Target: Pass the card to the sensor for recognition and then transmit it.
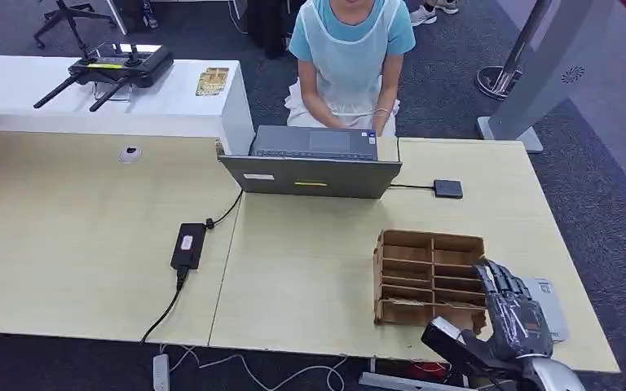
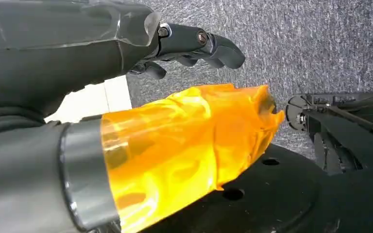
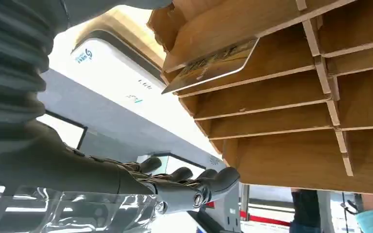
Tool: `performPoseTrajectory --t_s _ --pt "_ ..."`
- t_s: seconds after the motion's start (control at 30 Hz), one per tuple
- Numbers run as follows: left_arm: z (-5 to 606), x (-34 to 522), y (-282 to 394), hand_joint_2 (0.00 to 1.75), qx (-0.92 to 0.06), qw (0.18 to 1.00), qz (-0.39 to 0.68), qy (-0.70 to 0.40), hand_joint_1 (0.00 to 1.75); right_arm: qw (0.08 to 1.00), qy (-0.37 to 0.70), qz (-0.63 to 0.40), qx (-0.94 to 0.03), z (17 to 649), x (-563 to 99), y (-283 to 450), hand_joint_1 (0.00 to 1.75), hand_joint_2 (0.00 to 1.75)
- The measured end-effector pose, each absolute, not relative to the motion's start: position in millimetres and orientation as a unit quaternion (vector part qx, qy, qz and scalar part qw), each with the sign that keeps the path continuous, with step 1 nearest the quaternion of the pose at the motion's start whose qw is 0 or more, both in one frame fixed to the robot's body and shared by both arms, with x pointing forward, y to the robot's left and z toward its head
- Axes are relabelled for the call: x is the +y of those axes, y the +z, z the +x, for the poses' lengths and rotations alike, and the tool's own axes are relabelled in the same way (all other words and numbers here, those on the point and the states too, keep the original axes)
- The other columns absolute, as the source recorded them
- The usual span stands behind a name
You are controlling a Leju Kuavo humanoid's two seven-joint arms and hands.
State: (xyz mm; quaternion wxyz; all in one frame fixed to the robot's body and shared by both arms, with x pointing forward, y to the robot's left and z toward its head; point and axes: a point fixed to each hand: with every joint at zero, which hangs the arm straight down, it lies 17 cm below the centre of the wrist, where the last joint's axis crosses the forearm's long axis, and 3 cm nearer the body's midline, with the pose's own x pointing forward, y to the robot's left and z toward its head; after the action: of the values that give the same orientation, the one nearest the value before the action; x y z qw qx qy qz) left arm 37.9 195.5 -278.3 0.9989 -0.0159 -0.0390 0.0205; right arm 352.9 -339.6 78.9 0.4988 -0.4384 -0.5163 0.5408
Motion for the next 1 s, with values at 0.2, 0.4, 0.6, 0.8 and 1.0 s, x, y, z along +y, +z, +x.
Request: performPoseTrajectory --t_s 0.2,0.4,0.6,0.8,1.0 --pt "37.9 195.0 -278.2 0.0 -0.039 0.999 -0.017 0.02 0.0 0.497 0.543 -0.436 -0.517 353.3 -338.7 78.5 0.07 1.75" --pt "37.6 195.2 -278.2 0.0 -0.038 0.999 -0.017 0.02 0.0 0.497 0.545 -0.436 -0.515 353.5 -339.3 77.0 0.1 1.75" --pt "37.5 193.8 -278.0 0.0 -0.038 0.999 -0.02 0.02 0.0 0.494 0.548 -0.436 -0.516 356.8 -338.6 78.3 0.1 1.75" --pt "37.5 193.2 -277.9 0.0 -0.038 0.999 -0.021 0.02 0.0 0.494 0.548 -0.437 -0.515 358.5 -339.2 78.5 0.14 1.75" --pt "37.5 193.2 -277.9 0.0 -0.038 0.999 -0.021 0.021 0.0 0.493 0.548 -0.438 -0.516 360.3 -339.7 79.5 0.21 1.75"
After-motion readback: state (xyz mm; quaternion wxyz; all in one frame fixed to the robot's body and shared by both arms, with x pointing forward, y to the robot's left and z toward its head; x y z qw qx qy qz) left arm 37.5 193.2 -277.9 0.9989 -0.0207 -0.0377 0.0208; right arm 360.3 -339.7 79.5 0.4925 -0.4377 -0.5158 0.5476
